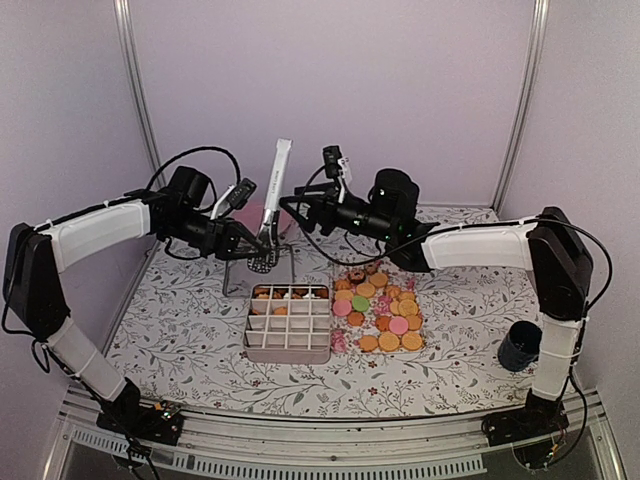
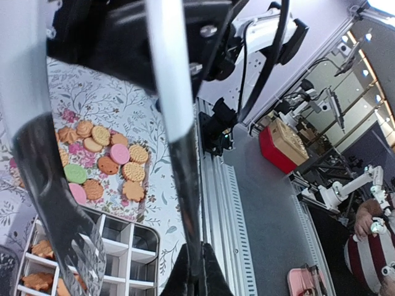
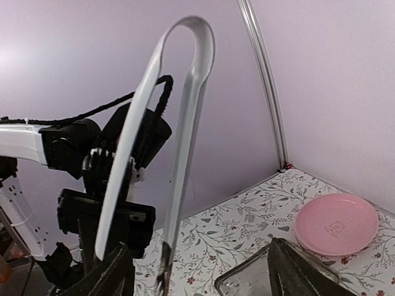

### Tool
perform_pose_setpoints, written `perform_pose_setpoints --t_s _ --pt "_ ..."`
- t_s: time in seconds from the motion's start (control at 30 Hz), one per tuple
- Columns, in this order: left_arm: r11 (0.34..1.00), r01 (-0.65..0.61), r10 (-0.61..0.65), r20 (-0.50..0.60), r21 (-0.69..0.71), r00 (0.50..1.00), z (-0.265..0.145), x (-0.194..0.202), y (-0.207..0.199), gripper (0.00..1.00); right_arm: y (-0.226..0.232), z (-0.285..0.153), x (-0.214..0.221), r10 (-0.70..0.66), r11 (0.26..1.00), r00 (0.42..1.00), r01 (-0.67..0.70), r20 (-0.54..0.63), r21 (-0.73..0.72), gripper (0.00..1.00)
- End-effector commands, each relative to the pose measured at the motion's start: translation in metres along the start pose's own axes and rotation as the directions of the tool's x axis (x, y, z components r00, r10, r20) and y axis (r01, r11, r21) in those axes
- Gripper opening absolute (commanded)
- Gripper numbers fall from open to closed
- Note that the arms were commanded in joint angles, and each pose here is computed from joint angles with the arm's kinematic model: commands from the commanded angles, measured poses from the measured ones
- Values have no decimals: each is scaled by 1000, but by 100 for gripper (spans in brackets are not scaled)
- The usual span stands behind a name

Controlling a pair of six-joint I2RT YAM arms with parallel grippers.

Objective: Pack the cookies
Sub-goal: Pass from the right arm to the left

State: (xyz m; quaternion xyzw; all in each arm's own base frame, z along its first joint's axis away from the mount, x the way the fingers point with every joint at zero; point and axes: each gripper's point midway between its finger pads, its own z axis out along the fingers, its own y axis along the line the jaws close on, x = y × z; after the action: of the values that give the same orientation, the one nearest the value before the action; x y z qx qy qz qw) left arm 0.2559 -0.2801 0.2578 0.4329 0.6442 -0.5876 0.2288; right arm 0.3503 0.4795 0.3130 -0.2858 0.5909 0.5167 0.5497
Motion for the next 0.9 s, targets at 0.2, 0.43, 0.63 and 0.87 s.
perform_pose_setpoints --t_s 0.2,0.43,0.63,0.87 --pt "978 -125 97 -164 -170 982 5 18 31 0 -5 -70 -38 59 994 996 -65 -70 -86 99" --pt "977 -155 120 -220 -148 968 17 20 28 0 6 -73 -30 100 928 980 -154 -172 -339 99" --pt "973 -184 145 -254 -139 956 21 22 23 0 12 -54 -19 58 940 969 -134 -240 -313 99" --pt "969 -214 172 -283 -126 944 27 26 20 0 22 -37 -10 -66 958 970 -3 -232 -287 99"
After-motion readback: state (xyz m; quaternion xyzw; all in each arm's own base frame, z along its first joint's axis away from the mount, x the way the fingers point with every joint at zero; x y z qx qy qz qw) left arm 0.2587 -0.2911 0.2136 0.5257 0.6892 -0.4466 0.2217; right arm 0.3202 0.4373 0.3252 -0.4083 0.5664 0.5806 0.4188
